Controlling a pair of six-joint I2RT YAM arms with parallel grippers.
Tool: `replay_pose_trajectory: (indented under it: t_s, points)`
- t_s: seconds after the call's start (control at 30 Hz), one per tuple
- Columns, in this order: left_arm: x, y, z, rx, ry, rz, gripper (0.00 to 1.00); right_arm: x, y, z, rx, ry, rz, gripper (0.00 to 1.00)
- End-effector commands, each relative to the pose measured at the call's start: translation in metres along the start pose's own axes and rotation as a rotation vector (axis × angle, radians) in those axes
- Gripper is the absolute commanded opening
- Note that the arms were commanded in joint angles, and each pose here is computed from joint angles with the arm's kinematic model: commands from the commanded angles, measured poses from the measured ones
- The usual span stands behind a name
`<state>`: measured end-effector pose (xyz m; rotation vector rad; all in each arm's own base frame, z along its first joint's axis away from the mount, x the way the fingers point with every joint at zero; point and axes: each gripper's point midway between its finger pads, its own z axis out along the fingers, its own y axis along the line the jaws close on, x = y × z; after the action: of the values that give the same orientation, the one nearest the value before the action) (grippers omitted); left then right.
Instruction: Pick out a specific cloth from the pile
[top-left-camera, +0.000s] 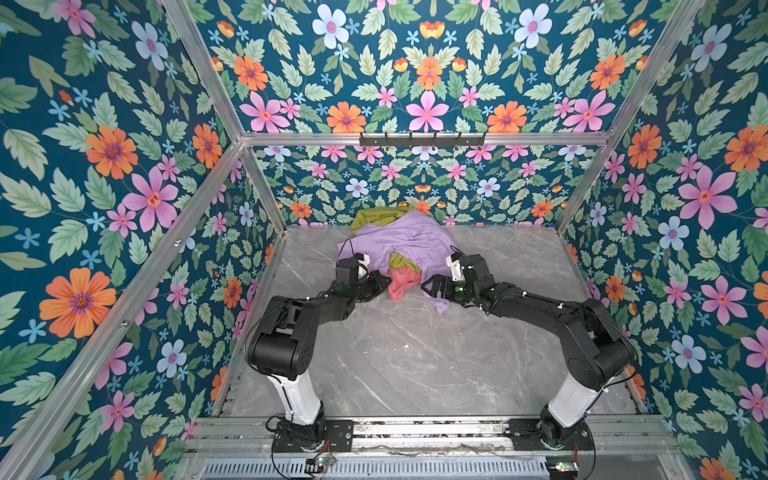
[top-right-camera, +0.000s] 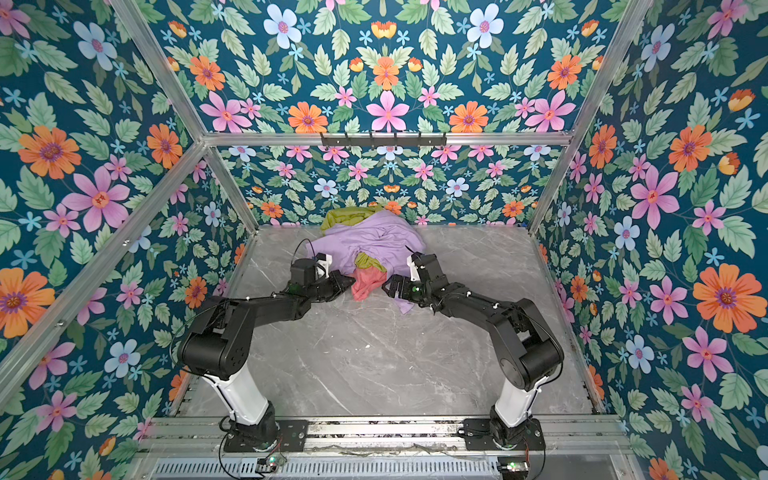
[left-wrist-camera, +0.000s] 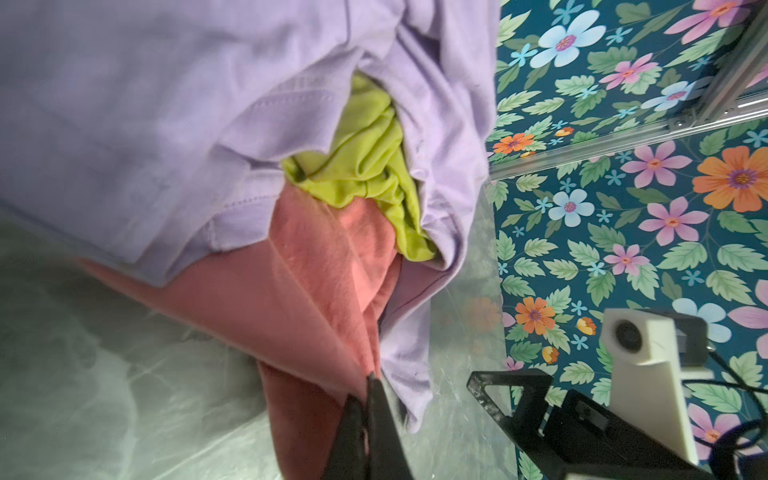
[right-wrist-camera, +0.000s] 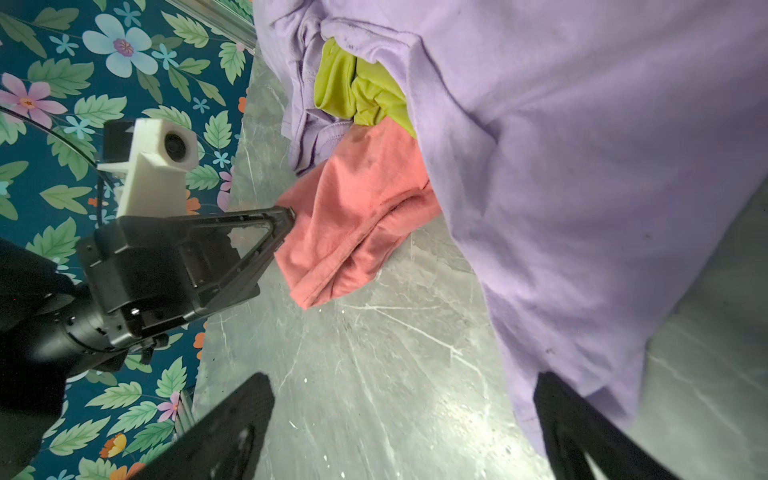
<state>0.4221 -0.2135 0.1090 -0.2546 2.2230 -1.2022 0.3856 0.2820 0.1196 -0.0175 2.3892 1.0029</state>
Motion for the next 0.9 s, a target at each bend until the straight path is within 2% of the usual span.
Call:
replay_pose_trajectory:
  t_s: [0.0,0.77,0.87]
  points:
    - [-0.005,-0.011,-0.003,0.02,-0.002,0.019,0.0,-0.005,0.008,-0.002,-0.023,-0.021,-0.019,0.99]
    - [-0.05,-0.077,-0.018,0.104,-0.061,0.099,0.0,-0.015,0.017,-0.017,-0.016,-0.059,-0.058,0.99]
    - [-0.058,-0.084,-0.019,0.117,-0.069,0.113,0.0,-0.023,0.03,-0.03,-0.039,-0.088,-0.073,0.99]
